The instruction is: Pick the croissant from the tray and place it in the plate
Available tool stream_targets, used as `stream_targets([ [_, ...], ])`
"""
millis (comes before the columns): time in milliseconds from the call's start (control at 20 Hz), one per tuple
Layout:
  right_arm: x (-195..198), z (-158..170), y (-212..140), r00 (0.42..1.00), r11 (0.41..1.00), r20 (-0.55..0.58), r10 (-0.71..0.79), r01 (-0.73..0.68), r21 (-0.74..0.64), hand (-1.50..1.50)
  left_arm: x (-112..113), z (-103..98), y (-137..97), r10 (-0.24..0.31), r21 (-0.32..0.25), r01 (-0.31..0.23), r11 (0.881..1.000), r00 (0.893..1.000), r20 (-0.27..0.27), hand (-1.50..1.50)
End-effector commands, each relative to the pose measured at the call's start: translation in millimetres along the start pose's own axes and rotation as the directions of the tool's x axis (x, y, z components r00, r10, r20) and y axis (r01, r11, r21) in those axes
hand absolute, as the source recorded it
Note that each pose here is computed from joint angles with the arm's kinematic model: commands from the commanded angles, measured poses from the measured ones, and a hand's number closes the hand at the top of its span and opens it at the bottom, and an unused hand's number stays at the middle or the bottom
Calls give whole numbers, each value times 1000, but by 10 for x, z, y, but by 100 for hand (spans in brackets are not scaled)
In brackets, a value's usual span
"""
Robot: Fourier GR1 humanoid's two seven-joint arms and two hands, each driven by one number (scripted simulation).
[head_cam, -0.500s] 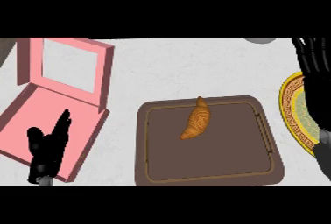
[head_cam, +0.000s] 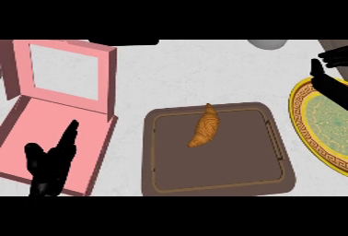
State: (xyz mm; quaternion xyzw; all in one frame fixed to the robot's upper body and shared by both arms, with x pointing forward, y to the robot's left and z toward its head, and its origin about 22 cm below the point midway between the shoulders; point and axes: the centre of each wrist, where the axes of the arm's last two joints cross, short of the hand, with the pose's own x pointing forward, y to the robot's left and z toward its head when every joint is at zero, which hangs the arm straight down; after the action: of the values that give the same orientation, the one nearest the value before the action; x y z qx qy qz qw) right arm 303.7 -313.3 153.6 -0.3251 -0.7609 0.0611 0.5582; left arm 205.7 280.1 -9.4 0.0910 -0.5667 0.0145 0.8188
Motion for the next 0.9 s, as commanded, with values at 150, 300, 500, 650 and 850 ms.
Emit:
stream_targets([
  [150,33,439,272,998,960,-23,66,-70,-270,-150,23,-88,-373,75,-139,-80,987,996,-42,0],
  [300,208,641,444,994,973,-33,102,-107,-203,-150,-145,-171,-401,71,-141,-75,987,997,-36,0],
  [500,380,827,339,967,967,-111,230,-240,-88,-150,-169,-172,-234,74,-126,-79,989,996,-44,0],
  [650,424,791,401,897,914,-178,404,-386,127,-150,-40,-181,-313,43,-138,-44,989,999,-15,0],
  [850,686,853,435,814,829,-217,538,-466,309,-150,-68,-170,-312,59,-156,-66,986,997,-48,0],
])
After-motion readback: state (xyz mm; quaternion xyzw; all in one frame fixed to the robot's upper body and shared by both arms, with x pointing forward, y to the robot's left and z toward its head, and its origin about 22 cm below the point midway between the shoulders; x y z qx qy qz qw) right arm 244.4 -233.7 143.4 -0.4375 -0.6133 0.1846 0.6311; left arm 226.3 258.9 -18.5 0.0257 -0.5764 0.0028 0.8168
